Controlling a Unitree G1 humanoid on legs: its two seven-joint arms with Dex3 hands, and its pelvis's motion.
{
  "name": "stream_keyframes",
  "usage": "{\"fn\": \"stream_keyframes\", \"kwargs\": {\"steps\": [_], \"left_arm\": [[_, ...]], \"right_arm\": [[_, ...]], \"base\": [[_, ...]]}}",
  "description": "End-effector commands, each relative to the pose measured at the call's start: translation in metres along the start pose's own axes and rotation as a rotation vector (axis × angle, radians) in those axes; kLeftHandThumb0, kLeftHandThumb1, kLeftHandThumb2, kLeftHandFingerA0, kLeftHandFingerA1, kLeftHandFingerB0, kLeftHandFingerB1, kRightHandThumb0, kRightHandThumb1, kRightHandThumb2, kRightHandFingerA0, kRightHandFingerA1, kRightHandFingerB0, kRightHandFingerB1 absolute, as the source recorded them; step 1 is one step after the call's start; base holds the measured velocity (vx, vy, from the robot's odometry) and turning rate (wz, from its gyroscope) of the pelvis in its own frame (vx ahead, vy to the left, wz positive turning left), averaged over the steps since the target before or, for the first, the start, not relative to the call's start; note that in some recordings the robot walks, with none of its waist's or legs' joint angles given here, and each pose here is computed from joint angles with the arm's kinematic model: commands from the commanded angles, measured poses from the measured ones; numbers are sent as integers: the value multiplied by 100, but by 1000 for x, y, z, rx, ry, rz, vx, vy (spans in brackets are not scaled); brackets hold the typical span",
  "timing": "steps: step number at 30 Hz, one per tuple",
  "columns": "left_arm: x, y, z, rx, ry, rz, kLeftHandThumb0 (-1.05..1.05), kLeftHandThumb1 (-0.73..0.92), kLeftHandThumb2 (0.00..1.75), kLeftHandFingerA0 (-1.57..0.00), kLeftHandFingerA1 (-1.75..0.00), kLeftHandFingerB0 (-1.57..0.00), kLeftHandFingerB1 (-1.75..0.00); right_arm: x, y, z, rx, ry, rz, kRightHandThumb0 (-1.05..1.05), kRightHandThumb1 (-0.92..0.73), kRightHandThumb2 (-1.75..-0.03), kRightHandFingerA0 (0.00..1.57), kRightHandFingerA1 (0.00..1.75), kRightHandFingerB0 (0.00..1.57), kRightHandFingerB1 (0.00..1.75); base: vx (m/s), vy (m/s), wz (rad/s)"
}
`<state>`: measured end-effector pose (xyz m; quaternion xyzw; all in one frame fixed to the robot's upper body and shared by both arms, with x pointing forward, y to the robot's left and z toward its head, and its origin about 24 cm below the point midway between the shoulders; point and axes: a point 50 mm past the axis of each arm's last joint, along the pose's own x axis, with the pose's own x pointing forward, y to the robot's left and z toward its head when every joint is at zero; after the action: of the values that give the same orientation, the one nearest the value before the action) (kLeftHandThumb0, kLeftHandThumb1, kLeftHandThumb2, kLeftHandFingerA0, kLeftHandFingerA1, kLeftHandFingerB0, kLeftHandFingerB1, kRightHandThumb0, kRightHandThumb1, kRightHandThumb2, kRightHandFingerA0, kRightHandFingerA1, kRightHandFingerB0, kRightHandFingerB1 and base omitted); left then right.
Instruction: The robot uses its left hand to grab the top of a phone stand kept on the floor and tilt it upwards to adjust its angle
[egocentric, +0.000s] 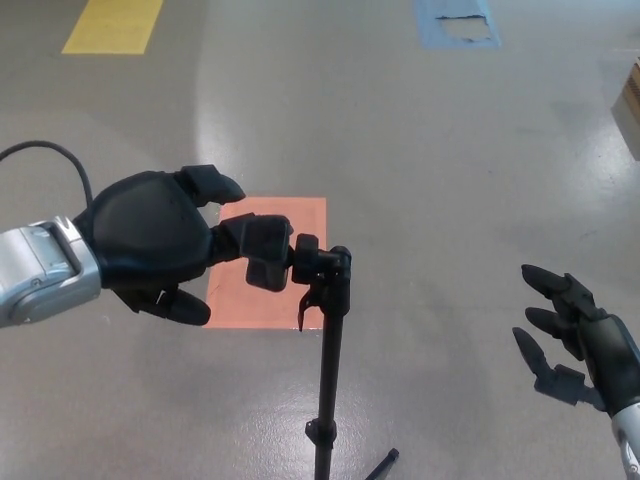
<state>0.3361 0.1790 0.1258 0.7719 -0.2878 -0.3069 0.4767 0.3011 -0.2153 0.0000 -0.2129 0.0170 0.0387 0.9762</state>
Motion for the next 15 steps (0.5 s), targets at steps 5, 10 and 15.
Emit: {"fn": "stream_keyframes", "kwargs": {"steps": [5,10,15], "left_arm": [[-7,-13,3,-2,10,-58,-84,89,69,-19,-28,-1,-19],[-8,-15,3,-3,14,-62,-82,87,68,-16,-27,-2,-19],[-9,-14,3,-6,17,-67,-82,87,68,-19,-29,-5,-20]], "right_arm": [[1,-6,-1,0,7,-15,-66,-83,-64,26,36,15,29],[1,-6,0,-4,6,-16,-66,-83,-64,26,36,16,29],[2,-6,0,6,5,-16,-66,-82,-64,25,36,15,29]], "base": [[0,0,0],[0,0,0],[0,0,0]]}}
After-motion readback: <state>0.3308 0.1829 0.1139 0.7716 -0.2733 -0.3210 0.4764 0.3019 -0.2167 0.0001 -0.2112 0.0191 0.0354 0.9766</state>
